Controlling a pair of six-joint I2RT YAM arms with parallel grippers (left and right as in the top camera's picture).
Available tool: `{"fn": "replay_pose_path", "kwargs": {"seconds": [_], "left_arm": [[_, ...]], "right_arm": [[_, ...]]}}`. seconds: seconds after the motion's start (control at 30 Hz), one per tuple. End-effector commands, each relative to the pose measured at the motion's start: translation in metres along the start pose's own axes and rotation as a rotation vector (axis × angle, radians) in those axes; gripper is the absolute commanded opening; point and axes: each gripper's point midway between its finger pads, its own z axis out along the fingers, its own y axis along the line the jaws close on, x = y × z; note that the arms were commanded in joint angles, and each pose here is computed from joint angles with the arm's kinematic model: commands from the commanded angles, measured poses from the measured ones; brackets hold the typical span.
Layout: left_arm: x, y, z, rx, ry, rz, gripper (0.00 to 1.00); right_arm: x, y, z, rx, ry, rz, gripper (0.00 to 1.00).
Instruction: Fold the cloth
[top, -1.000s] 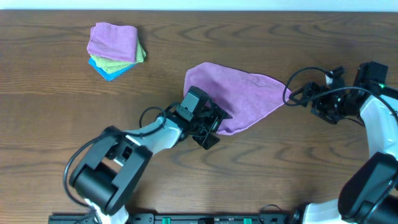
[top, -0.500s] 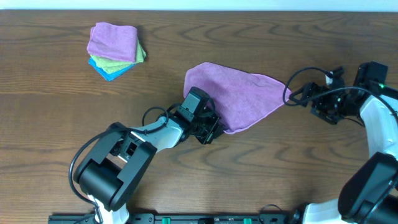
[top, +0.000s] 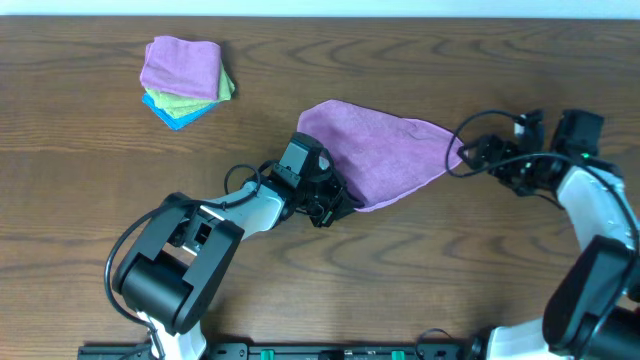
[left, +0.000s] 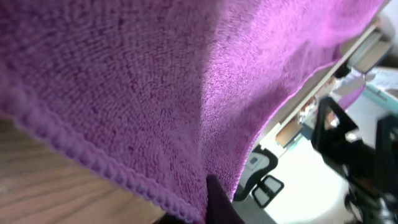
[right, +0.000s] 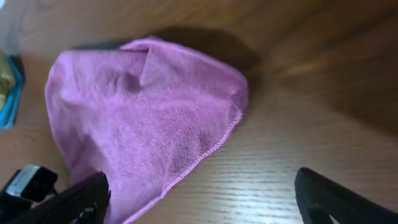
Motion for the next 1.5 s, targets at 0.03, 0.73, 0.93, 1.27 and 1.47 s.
{"fn": "replay_pose_path", "kwargs": {"seconds": [0.03, 0.73, 0.93, 1.27, 1.47], "left_arm": [[0.003, 0.002, -0.003, 0.013, 0.055, 0.038, 0.06], [-0.014, 0.005, -0.029, 0.055, 0.086, 0.059, 0.06], [-0.016, 0.001, -0.036, 0.084, 0.108, 0.057, 0.06], [-0.035, -0.108, -0.137, 0.354, 0.018, 0.229, 0.06], [-0.036, -0.197, -0.211, 0.496, -0.078, 0.357, 0.06]], "right_arm": [[0.009, 0.005, 0.029, -0.034, 0.031, 0.073, 0.93], [0.007, 0.004, 0.073, 0.0, 0.022, 0.099, 0.01], [0.015, 0.009, 0.071, -0.02, 0.056, 0.115, 0.01], [-0.006, 0.112, -0.026, -0.203, -0.114, -0.119, 0.01], [-0.014, 0.179, -0.105, -0.282, -0.339, -0.248, 0.01]]}}
